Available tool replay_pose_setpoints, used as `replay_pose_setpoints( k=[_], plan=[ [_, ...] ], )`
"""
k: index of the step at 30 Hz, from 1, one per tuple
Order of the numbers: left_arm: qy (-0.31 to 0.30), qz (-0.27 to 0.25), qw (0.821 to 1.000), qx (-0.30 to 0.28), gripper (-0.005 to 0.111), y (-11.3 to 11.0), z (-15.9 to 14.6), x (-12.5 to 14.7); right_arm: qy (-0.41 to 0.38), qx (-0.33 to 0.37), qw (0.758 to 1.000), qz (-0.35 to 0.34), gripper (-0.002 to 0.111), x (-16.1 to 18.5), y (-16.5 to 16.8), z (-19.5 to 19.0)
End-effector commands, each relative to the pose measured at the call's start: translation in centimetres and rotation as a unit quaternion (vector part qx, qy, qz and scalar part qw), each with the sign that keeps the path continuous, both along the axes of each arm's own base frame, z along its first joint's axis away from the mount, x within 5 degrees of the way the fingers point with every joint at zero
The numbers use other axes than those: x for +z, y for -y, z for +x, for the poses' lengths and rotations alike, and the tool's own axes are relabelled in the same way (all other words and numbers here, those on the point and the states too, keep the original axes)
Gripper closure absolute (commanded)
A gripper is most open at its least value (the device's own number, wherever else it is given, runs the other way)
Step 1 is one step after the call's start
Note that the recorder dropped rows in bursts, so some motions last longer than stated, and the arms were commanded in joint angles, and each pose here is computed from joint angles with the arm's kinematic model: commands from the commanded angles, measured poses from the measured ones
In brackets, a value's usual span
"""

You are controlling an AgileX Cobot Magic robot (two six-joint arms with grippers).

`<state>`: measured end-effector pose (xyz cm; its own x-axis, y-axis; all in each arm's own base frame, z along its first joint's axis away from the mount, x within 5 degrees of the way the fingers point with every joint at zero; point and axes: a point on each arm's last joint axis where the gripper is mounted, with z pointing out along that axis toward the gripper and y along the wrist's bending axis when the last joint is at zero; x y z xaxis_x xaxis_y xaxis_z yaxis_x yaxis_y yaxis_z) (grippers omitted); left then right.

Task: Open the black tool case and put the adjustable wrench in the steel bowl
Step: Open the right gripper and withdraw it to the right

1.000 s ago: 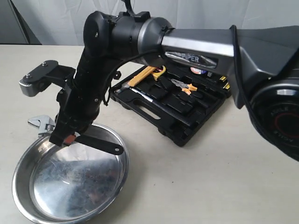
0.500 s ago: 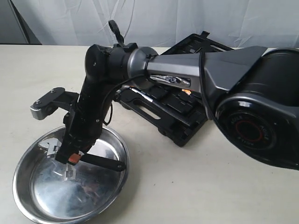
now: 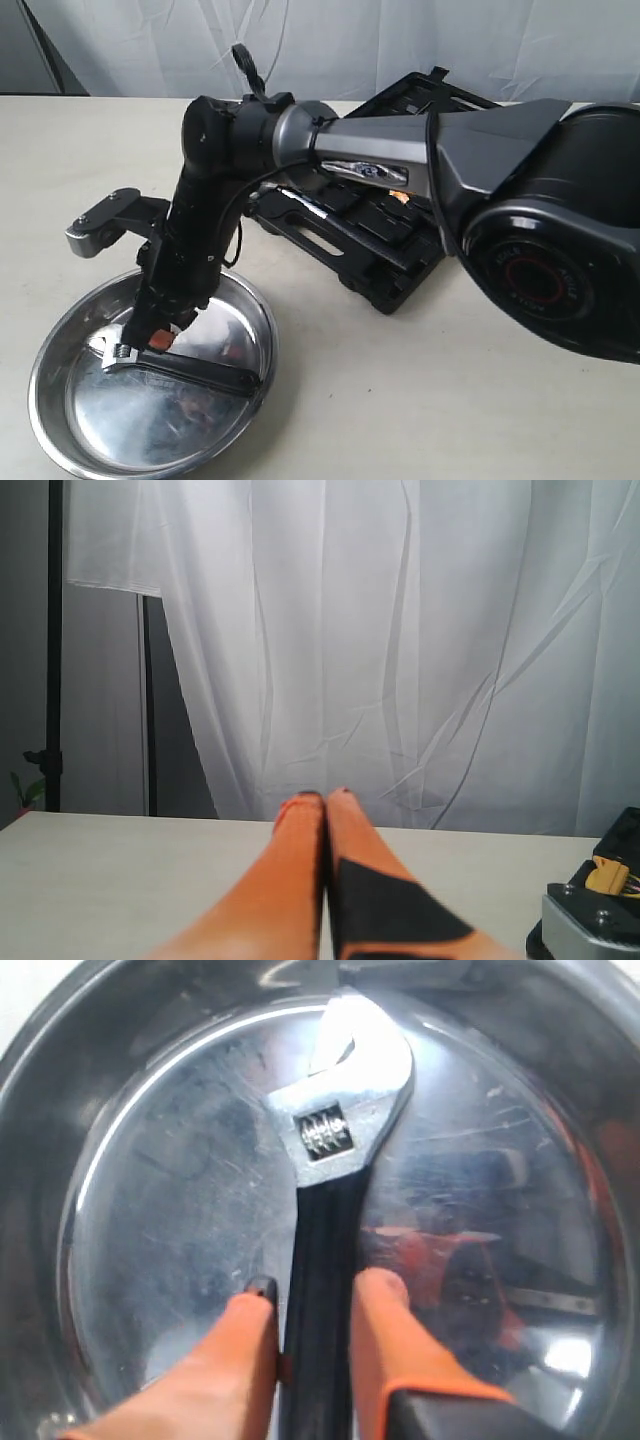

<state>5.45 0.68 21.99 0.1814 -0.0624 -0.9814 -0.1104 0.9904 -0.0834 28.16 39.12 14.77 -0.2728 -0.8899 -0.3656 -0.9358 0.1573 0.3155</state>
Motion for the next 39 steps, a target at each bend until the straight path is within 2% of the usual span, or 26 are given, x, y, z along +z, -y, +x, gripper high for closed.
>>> replay_pose_setpoints(
  k=[1, 7, 9, 14, 15, 16, 17, 18, 19, 21, 24, 28, 30, 39],
  plan=[
    [0.002, 0.001, 1.0, -0.001, 0.106, 0.0, 0.0, 0.2, 0.029, -0.017, 0.999, -0.003, 0.109, 3.8, 1.1, 0.4],
    [0.002, 0.001, 1.0, -0.001, 0.106, 0.0, 0.0, 0.2, 0.059, -0.079, 0.994, 0.053, 0.108, 8.6, 4.2, 3.1],
    [0.002, 0.001, 1.0, -0.001, 0.106, 0.0, 0.0, 0.2, 0.091, -0.126, 0.985, 0.078, 0.108, 11.0, 7.1, 4.1],
    [0.002, 0.001, 1.0, -0.001, 0.106, 0.0, 0.0, 0.2, 0.133, -0.239, 0.957, 0.094, 0.108, 13.1, 14.8, 3.9],
    [0.002, 0.001, 1.0, -0.001, 0.106, 0.0, 0.0, 0.2, 0.163, -0.288, 0.938, 0.102, 0.108, 13.4, 18.2, 2.6],
    [0.002, 0.001, 1.0, -0.001, 0.106, 0.0, 0.0, 0.2, 0.17, -0.312, 0.929, 0.102, 0.108, 12.9, 19.7, 1.6],
    [0.002, 0.001, 1.0, -0.001, 0.106, 0.0, 0.0, 0.2, 0.209, -0.369, 0.898, 0.12, 0.108, 13.0, 22.9, -0.6],
    [0.002, 0.001, 1.0, -0.001, 0.106, 0.0, 0.0, 0.2, 0.232, -0.391, 0.88, 0.138, 0.108, 13.6, 24.1, -1.8],
    [0.002, 0.001, 1.0, -0.001, 0.106, 0.0, 0.0, 0.2, 0.258, -0.434, 0.848, 0.163, 0.108, 13.5, 26.4, -4.6],
    [0.002, 0.001, 1.0, -0.001, 0.106, 0.0, 0.0, 0.2, 0.284, -0.469, 0.812, 0.202, 0.108, 13.1, 28.8, -8.6],
    [0.002, 0.001, 1.0, -0.001, 0.106, 0.0, 0.0, 0.2, 0.32, -0.486, 0.773, 0.251, 0.108, 12.3, 31.7, -13.6],
    [0.002, 0.001, 1.0, -0.001, 0.106, 0.0, 0.0, 0.2, 0.307, -0.473, 0.777, 0.279, 0.108, 11.9, 32.7, -17.0],
    [0.002, 0.001, 1.0, -0.001, 0.106, 0.0, 0.0, 0.2, 0.305, -0.473, 0.771, 0.298, 0.108, 12.4, 32.9, -17.7],
    [0.002, 0.001, 1.0, -0.001, 0.106, 0.0, 0.0, 0.2, 0.313, -0.471, 0.765, 0.31, 0.108, 12.8, 33.1, -18.1]
  ],
)
